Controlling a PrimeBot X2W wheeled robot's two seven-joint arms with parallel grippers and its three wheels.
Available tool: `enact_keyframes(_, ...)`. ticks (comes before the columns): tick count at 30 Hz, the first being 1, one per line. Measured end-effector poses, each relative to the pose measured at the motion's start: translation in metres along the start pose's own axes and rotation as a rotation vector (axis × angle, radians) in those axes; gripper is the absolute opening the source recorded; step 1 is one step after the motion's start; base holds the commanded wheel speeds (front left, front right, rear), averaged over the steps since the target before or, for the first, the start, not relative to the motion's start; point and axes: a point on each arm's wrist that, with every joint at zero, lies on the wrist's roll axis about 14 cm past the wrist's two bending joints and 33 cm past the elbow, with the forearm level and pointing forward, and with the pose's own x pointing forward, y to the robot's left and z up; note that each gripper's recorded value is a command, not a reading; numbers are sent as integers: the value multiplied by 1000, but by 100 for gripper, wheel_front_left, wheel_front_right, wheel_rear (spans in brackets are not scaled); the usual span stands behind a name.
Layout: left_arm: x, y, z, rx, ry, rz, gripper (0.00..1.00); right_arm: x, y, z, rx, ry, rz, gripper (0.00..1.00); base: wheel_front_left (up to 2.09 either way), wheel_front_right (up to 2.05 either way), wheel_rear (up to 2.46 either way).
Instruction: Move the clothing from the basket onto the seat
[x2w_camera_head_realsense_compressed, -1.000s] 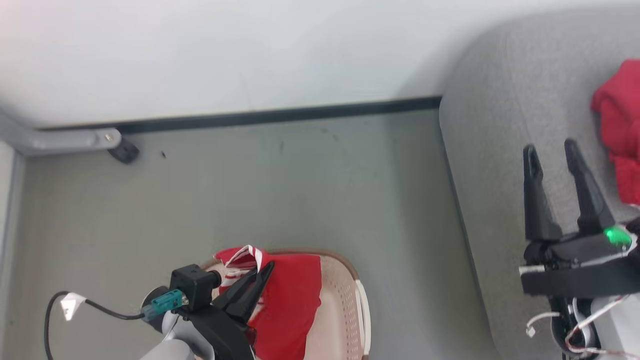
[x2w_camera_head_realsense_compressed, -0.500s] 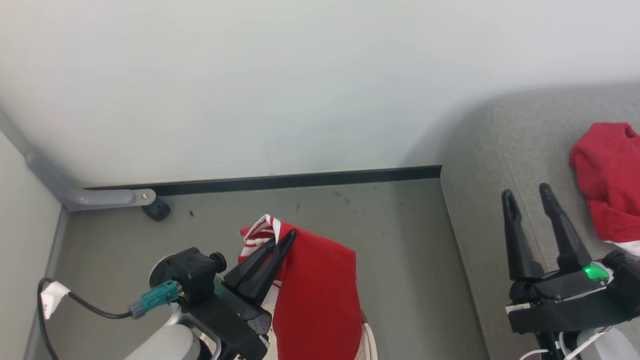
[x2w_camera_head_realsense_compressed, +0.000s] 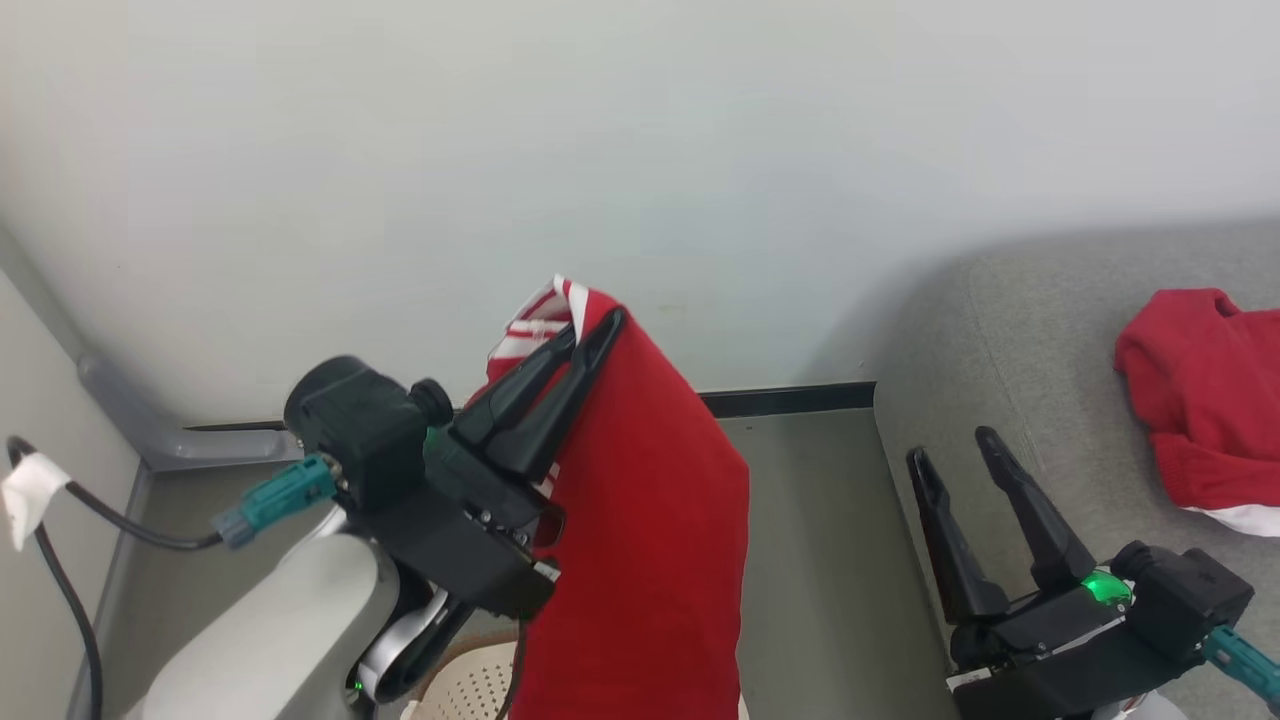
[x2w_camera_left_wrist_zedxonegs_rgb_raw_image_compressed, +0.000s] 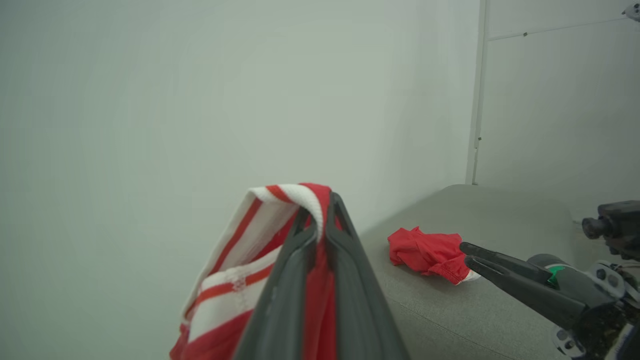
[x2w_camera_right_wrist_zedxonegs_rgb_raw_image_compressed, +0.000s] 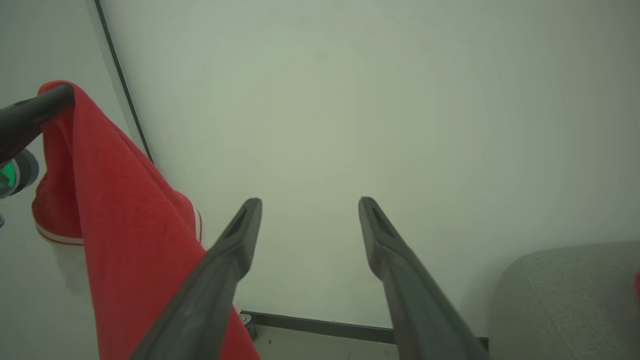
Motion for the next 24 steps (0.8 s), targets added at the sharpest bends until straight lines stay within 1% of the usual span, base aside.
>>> enact_keyframes(5, 10, -1, 10, 18, -8, -11, 0, -2, 4, -3, -7, 21, 24, 100, 0, 0, 0)
enact_keyframes(13, 18, -2, 13, 24, 2, -23, 0, -5, 30, -18, 9, 90, 133, 100, 0, 0, 0)
enact_keyframes(21, 24, -6, 12, 26, 19, -38, 0, 8, 56, -22, -19, 120, 250, 100, 0, 0, 0)
enact_keyframes(24, 25, -8, 10, 16, 29, -42, 0, 13, 56, -21, -31, 116, 262, 100, 0, 0, 0)
